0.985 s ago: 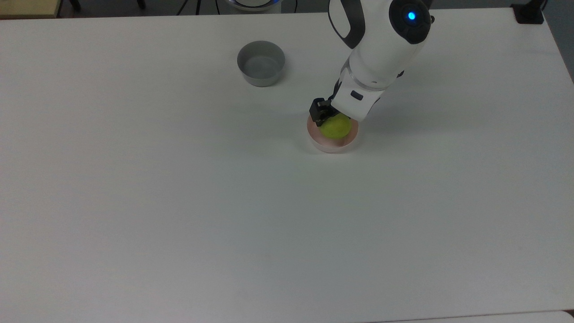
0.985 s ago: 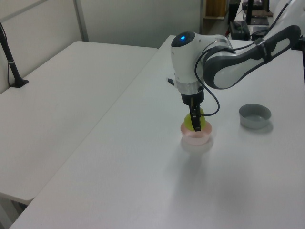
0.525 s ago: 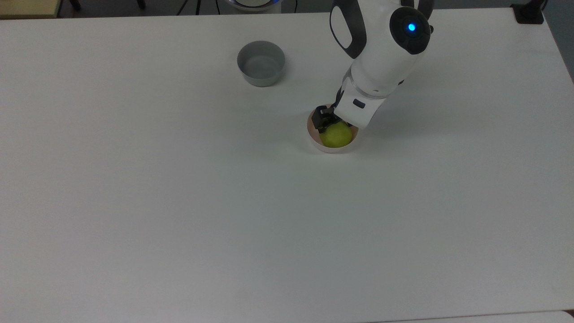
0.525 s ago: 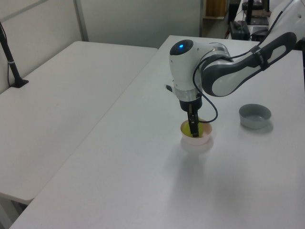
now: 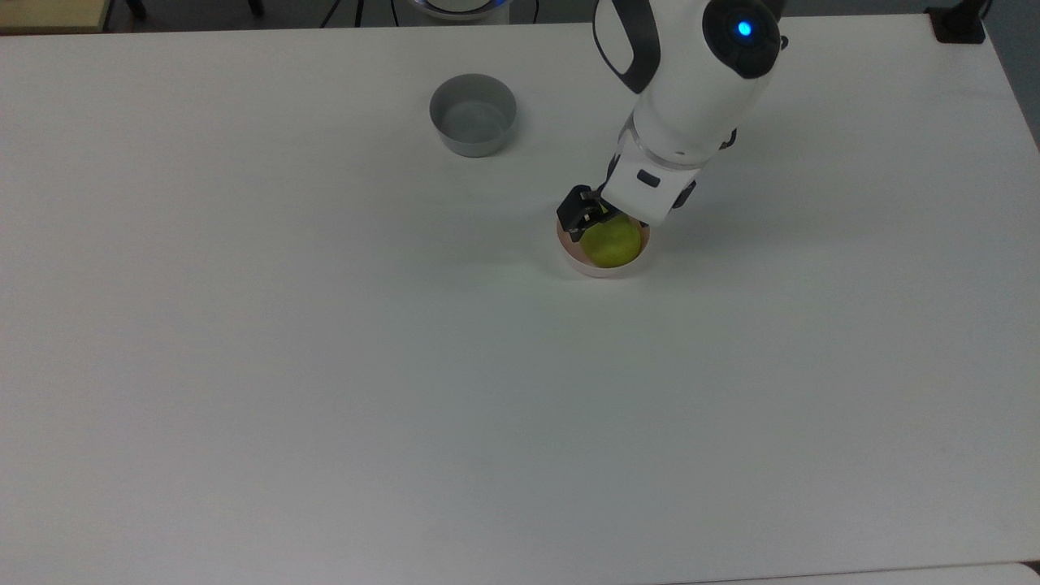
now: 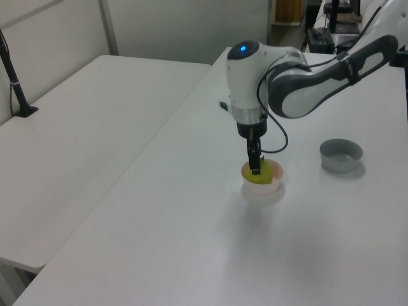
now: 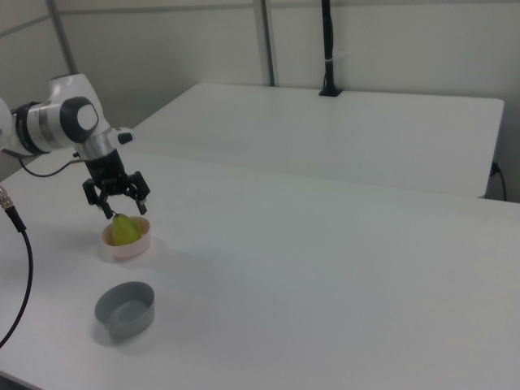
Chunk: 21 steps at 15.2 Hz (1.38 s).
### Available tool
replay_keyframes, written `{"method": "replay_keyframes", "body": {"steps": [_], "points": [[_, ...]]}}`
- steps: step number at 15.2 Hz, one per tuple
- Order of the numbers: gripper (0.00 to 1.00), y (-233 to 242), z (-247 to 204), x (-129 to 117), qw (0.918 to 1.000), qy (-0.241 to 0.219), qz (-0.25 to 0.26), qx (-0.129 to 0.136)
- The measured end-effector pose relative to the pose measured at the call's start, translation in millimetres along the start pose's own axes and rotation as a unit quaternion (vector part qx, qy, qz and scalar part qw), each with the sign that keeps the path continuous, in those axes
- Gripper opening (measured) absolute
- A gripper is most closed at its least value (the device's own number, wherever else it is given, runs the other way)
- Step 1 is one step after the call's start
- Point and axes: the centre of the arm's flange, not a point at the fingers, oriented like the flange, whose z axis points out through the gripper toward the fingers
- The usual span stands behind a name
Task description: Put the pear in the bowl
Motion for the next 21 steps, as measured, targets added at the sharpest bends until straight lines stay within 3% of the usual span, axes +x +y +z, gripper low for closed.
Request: {"method": "replay_keyframes", "body": {"steps": [6,13,19,21], "points": [[1.00,47,-65,-12,0.9986,0.040,0.034,0.008],[1.00,115,-152,-62,0.9939,0.036,0.088,0.056],[1.00,240,-158,-105,0.9878,0.035,0.141,0.057],[1.00,259,-145,-112,0.9868,0.024,0.149,0.058]]}}
